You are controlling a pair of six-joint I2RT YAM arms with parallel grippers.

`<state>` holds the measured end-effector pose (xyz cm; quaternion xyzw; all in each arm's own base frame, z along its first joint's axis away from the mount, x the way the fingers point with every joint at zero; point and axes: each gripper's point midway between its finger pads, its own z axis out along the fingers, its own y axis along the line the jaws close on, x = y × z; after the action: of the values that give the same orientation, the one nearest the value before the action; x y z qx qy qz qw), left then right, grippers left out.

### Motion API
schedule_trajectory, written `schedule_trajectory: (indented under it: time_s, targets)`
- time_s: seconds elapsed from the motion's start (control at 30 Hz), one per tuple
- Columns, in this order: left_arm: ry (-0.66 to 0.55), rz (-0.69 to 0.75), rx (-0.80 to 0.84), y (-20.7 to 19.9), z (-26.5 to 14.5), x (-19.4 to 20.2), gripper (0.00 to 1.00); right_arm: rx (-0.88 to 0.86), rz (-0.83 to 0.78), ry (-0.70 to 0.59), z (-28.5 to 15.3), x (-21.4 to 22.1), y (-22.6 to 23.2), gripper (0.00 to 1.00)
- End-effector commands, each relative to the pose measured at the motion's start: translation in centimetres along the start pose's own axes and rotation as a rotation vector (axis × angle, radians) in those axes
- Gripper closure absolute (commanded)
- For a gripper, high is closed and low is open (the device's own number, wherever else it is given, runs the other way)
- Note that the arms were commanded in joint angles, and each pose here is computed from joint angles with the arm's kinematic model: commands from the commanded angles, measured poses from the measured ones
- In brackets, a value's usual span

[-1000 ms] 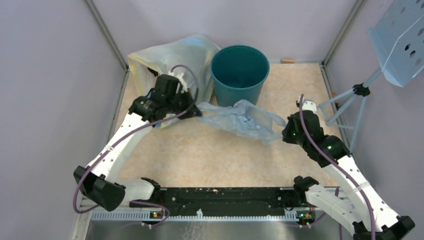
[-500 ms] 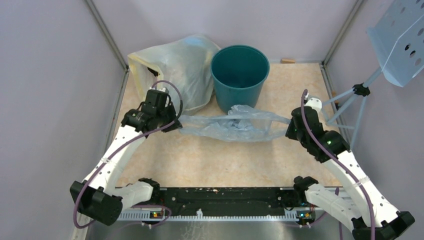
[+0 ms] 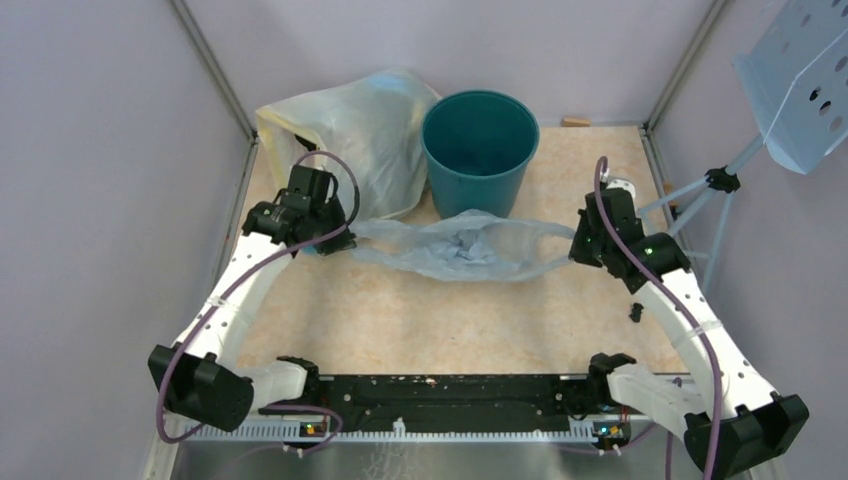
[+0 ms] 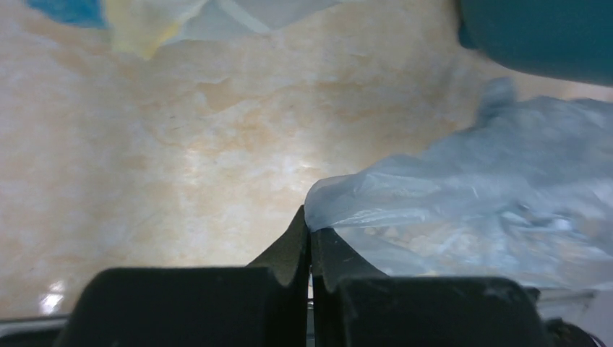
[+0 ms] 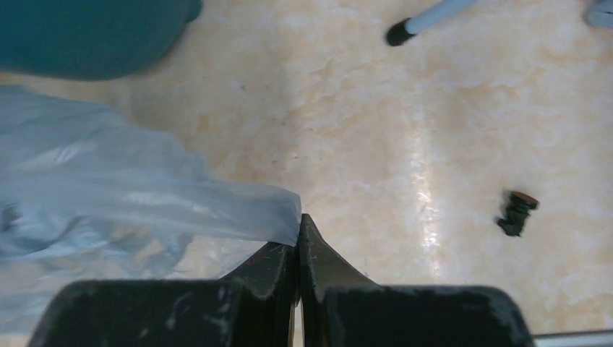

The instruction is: Put the trash bags into the trash bin

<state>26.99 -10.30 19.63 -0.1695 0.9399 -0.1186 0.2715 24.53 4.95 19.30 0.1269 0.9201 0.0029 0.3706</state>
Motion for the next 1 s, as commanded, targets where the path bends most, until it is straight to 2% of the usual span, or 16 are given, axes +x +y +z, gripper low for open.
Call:
schedule_trajectory:
  time_s: [0.0,0.07,0.1,0.13,0.2,0.23,0.3,0.4,0.57,0.63,0.73,0.83,0.97]
  targets:
    - [0.074,0.084,0.452,-7.2,-1.6,1.2,1.0,-0.378,-0.066,-0.019,-2.2,-0.5,5.8,1.0]
    - [0.117,0.053,0.616,-9.6,-2.6,2.0,1.0,-0.5,-0.091,0.002,-2.9,0.2,7.6,0.99]
    - [0.131,0.035,0.68,-10.6,-3.2,2.2,1.0,-0.55,-0.099,0.012,-3.3,0.5,8.2,0.94]
    - [0.14,0.03,0.741,-11.6,-3.7,2.4,1.0,-0.585,-0.111,0.016,-3.6,0.8,8.7,0.85]
    - [0.151,0.04,0.814,-13.1,-4.7,2.7,1.0,-0.625,-0.131,0.012,-4.1,0.9,9.1,0.56]
    - [0.151,0.047,0.834,-13.6,-5.0,2.7,1.0,-0.637,-0.143,0.001,-4.3,0.8,9.2,0.47]
    - [0.164,0.048,0.842,-14.2,-5.0,2.9,1.0,-0.629,-0.157,-0.028,-4.5,0.4,9.0,0.39]
    - [0.23,0.025,0.83,-14.3,-3.9,3.7,1.0,-0.588,-0.2,-0.072,-4.7,-0.6,8.8,0.33]
    - [0.243,0.023,0.782,-13.9,-2.7,3.8,1.0,-0.533,-0.334,-0.13,-5.3,-1.4,10.0,0.33]
    - [0.242,0.022,0.787,-14.1,-2.7,3.7,1.0,-0.506,-0.328,-0.149,-5.3,-2.0,10.2,0.38]
    - [0.263,0.021,0.777,-14.0,-2.3,4.0,1.0,-0.448,-0.302,-0.19,-5.2,-3.3,10.0,0.39]
    - [0.28,0.019,0.778,-14.0,-2.2,4.2,1.0,-0.513,-0.291,-0.233,-6.0,-4.1,11.3,0.4]
    - [0.278,0.029,0.788,-14.1,-2.2,4.1,1.0,-0.668,-0.298,-0.181,-5.5,-1.9,14.0,0.5]
